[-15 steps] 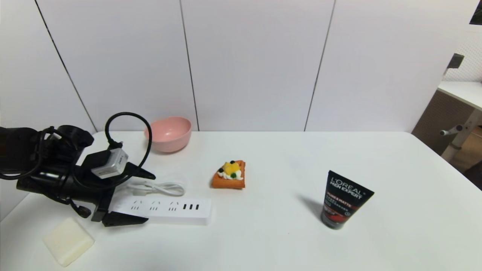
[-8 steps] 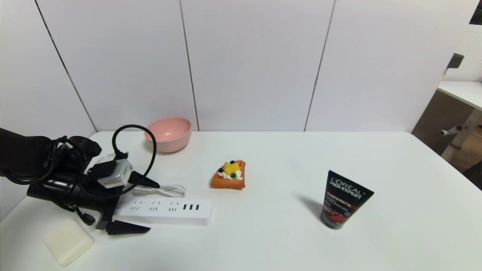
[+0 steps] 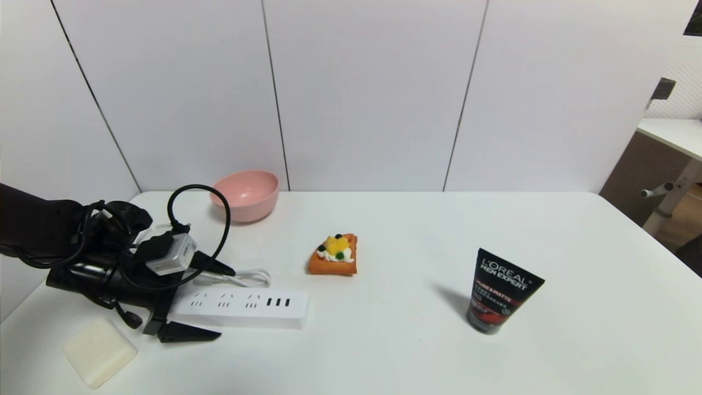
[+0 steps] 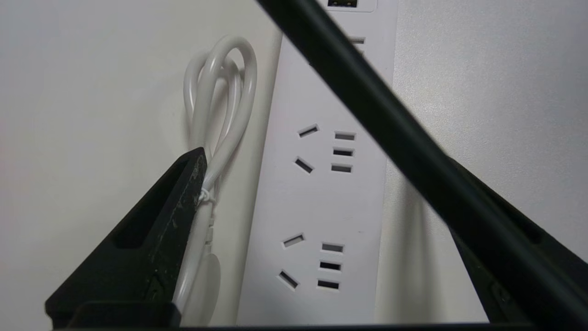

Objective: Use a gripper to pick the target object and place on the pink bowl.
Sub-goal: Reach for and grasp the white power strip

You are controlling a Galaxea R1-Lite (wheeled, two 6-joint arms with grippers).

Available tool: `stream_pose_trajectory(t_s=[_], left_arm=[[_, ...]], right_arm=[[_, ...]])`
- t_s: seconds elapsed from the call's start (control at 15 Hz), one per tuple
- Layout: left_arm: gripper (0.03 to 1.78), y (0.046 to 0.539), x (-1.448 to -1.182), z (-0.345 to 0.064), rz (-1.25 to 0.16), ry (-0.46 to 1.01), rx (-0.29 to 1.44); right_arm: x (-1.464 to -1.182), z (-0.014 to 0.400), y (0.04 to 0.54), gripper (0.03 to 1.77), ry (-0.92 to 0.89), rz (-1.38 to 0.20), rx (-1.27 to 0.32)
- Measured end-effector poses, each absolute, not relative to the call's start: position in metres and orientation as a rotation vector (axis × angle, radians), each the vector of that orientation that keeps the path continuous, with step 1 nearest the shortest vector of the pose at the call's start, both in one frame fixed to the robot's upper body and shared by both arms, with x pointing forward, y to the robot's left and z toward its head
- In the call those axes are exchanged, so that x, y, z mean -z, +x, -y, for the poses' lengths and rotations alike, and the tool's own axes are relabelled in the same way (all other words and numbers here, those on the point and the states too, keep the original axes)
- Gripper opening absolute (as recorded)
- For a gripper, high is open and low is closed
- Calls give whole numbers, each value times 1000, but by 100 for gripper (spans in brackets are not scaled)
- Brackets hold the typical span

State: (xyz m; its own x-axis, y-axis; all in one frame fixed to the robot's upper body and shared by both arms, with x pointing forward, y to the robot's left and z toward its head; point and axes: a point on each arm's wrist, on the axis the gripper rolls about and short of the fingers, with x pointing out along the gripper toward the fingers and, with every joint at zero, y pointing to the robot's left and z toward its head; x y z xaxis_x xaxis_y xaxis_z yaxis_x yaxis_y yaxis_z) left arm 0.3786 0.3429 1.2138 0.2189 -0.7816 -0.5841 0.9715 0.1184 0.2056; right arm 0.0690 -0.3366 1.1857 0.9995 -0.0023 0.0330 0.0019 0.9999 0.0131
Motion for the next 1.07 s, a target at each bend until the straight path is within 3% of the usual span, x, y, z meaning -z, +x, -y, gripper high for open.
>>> stream_pose_trajectory(t_s=[0.6,1.07], left_arm=[[169,360,-1244,-337,-332,621,1340],[169,365,-1230,-319,-349,613,1422]], right_arm=[[-1186,337,69,171,13,33,2],[-1186,337,69,171,13,33,3]])
